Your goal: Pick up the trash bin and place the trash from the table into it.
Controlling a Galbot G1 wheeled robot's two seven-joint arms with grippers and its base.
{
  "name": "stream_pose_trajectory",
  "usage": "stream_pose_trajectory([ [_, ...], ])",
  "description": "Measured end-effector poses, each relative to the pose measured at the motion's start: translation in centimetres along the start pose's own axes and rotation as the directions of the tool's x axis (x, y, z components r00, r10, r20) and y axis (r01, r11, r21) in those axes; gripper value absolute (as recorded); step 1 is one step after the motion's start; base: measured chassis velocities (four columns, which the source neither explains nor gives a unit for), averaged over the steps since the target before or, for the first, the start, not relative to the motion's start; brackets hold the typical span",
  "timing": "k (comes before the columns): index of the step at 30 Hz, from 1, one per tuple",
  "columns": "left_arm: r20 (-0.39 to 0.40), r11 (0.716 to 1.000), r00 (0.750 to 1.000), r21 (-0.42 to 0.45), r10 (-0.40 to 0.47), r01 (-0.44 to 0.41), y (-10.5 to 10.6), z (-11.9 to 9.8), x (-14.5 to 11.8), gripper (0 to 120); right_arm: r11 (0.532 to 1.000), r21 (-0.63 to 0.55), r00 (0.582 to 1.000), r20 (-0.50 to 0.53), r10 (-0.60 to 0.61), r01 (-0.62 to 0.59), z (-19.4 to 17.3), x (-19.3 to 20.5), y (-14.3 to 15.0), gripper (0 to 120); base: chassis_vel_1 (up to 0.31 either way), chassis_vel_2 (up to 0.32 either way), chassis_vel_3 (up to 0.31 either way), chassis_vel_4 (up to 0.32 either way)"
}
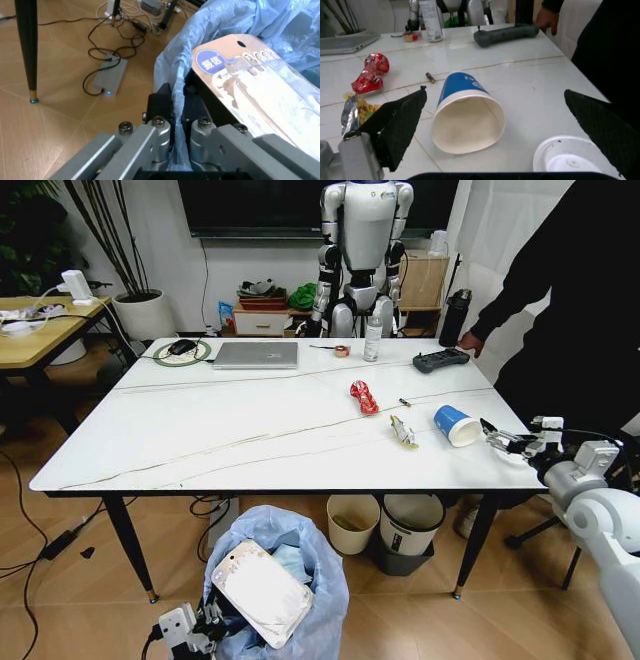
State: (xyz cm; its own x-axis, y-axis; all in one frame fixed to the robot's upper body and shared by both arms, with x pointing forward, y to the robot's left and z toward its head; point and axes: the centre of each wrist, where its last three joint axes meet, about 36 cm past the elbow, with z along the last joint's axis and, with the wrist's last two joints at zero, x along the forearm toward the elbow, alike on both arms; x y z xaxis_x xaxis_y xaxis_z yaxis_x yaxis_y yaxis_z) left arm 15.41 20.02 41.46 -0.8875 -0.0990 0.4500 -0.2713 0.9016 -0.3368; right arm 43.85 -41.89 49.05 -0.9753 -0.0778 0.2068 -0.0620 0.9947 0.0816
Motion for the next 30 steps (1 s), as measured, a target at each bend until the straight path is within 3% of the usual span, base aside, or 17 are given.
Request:
stream_pose_trajectory([
  [5,-0.001,1.000,1.000,-0.002,-0.004,0.004,0.0,0.0,0.1,0,1.000,0.010,0.999,-0.032,-0.019,0.020,0.3,0.0,-0.4,100,0.000,0.000,0.000,0.000],
  [10,0.003,1.000,1.000,-0.002,-0.010,0.010,-0.1,0.1,0.1,0,0.994,0.106,0.994,-0.108,-0.001,0.012,0.6,-0.4,-1.3,100,0.000,0.000,0.000,0.000],
  [25,0.009,1.000,1.000,0.003,-0.020,0.020,-0.1,0.1,0.1,0,0.985,0.173,0.972,-0.228,0.053,-0.013,2.5,-2.2,-3.8,100,0.000,0.000,0.000,0.000],
  [27,0.008,1.000,1.000,0.003,-0.020,0.020,-0.1,0.2,0.0,0,0.985,0.173,0.971,-0.232,0.056,-0.016,2.5,-2.2,-3.8,98,0.000,0.000,0.000,0.000],
  [30,0.009,1.000,1.000,0.003,-0.021,0.021,-0.1,0.2,0.0,0,0.986,0.165,0.970,-0.235,0.067,-0.028,2.5,-2.5,-4.2,85,0.000,0.000,0.000,0.000],
])
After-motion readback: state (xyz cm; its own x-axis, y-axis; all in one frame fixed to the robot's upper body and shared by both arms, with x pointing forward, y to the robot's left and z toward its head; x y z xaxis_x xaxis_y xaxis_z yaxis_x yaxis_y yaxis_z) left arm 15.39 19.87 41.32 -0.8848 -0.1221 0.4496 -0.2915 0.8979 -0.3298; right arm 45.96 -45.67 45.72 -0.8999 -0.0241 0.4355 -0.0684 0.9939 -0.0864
